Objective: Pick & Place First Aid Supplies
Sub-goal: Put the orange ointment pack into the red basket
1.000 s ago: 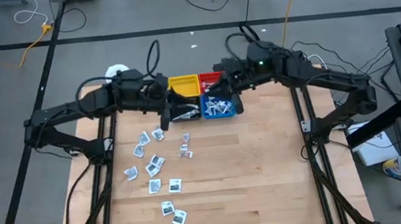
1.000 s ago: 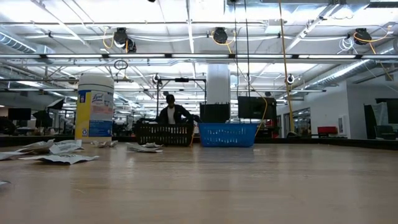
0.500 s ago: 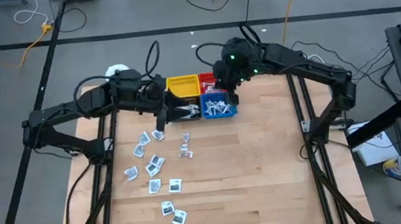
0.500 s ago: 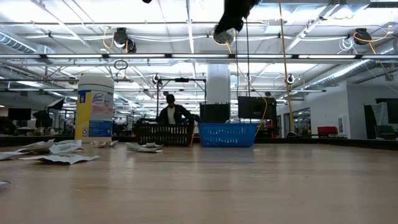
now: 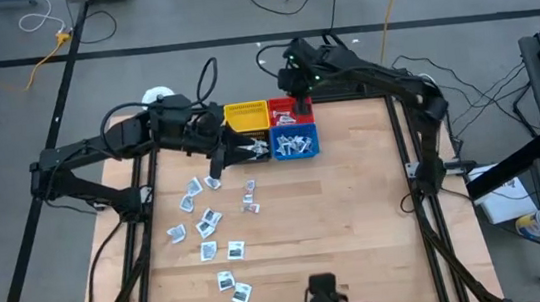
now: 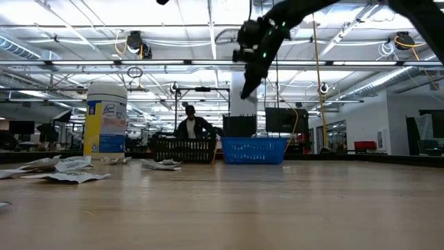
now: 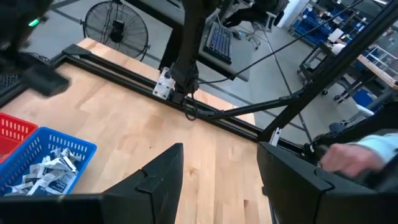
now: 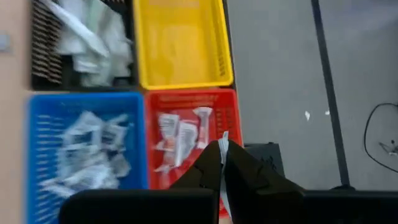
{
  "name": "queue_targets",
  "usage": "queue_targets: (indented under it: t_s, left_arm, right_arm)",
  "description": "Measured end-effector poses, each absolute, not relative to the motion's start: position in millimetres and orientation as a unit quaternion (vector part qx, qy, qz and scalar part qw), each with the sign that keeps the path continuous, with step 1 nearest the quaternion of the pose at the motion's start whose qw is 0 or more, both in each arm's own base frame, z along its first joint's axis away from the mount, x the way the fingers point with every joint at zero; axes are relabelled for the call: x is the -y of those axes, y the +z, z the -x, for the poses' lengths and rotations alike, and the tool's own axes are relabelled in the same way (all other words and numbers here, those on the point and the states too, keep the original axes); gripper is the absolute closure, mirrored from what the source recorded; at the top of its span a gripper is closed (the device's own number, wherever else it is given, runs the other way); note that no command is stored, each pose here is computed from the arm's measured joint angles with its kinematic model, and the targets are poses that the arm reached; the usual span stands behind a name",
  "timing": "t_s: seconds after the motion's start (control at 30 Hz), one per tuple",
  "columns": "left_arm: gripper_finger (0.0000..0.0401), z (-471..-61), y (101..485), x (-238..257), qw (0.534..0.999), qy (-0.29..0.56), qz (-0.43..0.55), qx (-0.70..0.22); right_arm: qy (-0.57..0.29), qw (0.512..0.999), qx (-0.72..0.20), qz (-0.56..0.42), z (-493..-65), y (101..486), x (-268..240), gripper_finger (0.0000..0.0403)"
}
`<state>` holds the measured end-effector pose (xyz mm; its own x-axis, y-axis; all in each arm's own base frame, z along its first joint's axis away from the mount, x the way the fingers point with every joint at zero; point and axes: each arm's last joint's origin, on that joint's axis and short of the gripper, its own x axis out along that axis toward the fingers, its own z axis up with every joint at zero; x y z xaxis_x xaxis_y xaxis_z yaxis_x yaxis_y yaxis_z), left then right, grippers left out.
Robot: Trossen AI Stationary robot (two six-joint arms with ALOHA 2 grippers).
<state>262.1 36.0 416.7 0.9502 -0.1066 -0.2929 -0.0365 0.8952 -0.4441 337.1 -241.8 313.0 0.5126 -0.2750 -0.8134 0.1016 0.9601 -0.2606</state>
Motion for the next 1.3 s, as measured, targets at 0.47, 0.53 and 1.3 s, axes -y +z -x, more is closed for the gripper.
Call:
queue_targets:
  t_s: [0.47, 0.53, 1.3]
  left_arm:
    - [0.0192, -262, 417, -37, 0.957, -0.012, 0.243, -0.156]
    - [0.0192, -262, 417, -37, 0.955, -0.011, 0.250, -0.156]
    - [0.0192, -261, 414, -37, 0.955, -0.010, 0.242, -0.169]
  right_arm:
    - [-0.066, 0.829, -0.554, 0.041, -369, 204, 276, 0.0401]
    - [-0.085, 0.820, -0.565, 0.050, -370, 202, 276, 0.0390]
    - [-0.097, 0.894, -0.429, -0.090, -357, 275, 253, 0.0173]
